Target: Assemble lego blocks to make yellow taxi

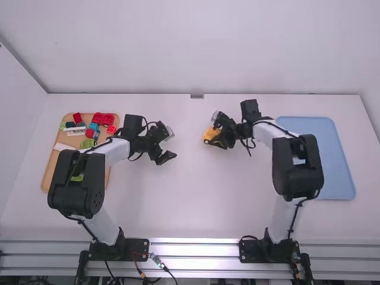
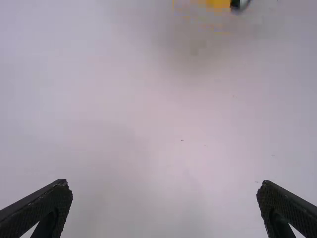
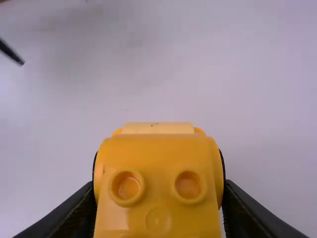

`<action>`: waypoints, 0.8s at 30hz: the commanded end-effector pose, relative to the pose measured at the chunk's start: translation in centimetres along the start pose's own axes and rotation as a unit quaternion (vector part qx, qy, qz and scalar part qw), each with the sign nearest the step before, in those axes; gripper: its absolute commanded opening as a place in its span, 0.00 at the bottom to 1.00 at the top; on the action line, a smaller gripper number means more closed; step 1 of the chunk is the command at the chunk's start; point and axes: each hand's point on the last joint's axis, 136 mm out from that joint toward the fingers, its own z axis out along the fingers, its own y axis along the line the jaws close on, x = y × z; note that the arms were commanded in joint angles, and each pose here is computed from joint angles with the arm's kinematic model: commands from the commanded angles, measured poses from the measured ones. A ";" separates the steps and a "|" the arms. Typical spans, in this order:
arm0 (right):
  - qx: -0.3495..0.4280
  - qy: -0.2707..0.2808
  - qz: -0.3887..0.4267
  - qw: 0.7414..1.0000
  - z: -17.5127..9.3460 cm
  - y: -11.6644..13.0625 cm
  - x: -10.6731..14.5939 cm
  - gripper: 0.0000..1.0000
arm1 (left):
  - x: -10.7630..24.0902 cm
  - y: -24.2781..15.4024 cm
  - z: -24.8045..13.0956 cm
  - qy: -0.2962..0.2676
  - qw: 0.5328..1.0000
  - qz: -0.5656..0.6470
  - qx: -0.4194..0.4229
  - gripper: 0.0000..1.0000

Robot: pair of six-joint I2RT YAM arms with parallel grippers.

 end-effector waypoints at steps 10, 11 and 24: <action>0.333 0.019 0.231 0.914 -14.8 -7.0 4.5 0.25 | -1.2 -0.2 -0.7 -0.022 1.000 0.008 -0.001 0.99; 0.369 0.025 0.263 0.891 -16.3 -7.4 6.3 0.25 | -1.2 -0.2 -0.7 -0.022 1.000 0.008 -0.002 0.99; 0.467 0.003 0.374 0.802 -22.7 -6.5 17.6 0.26 | -2.2 0.6 -0.8 -0.040 0.999 -0.015 -0.016 0.99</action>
